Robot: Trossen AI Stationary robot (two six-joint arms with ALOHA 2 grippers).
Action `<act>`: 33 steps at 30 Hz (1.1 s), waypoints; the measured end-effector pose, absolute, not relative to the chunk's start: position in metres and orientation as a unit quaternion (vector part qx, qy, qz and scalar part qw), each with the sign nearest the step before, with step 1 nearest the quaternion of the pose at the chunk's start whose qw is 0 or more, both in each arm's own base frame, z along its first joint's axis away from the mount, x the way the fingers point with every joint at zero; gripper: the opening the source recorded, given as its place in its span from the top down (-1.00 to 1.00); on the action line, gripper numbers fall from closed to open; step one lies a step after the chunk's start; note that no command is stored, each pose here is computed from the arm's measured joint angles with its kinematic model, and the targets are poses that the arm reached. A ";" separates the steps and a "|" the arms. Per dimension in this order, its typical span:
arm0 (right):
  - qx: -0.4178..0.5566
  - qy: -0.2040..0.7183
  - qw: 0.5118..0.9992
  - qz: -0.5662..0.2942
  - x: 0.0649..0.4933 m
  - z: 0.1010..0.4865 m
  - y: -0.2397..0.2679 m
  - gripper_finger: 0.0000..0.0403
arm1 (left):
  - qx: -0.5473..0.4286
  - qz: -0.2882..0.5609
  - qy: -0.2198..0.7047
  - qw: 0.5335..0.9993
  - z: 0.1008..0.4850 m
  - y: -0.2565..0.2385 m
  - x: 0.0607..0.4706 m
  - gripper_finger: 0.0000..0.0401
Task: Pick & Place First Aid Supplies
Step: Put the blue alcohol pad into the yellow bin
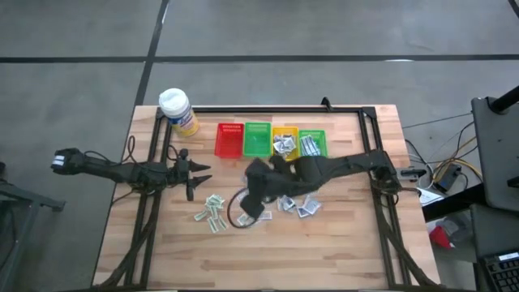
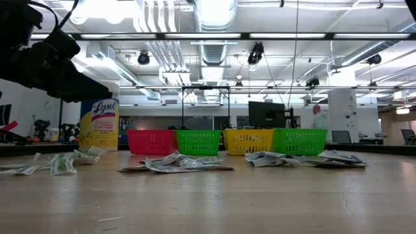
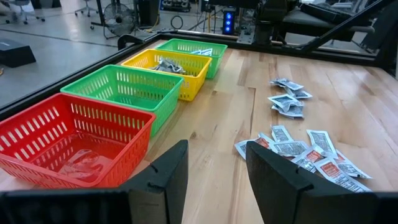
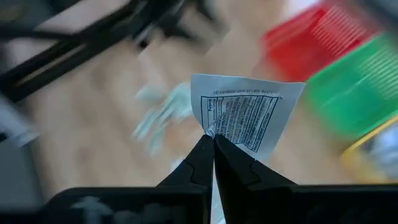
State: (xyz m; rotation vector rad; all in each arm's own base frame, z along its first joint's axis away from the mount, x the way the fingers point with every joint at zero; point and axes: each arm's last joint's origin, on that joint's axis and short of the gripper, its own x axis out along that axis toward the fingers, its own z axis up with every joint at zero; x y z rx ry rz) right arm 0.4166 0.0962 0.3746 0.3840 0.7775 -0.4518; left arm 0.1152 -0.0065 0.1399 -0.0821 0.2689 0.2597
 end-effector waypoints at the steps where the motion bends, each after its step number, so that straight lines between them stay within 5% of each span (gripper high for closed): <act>1: 0.163 0.361 0.888 -0.234 0.417 0.378 0.090 0.96 | -0.041 0.129 0.134 0.982 0.140 -0.006 0.115 0.21; 14: 0.015 0.364 0.858 -0.361 0.423 0.374 0.008 0.96 | -0.041 0.129 0.133 0.982 0.140 -0.007 0.115 0.21; 24: -0.015 0.521 0.743 -0.420 0.401 0.332 -0.062 0.96 | -0.041 0.129 0.133 0.982 0.140 -0.006 0.115 0.21; 33: 0.015 0.631 0.708 -0.318 0.393 0.284 -0.107 0.96 | -0.042 0.129 0.131 0.982 0.140 -0.007 0.115 0.21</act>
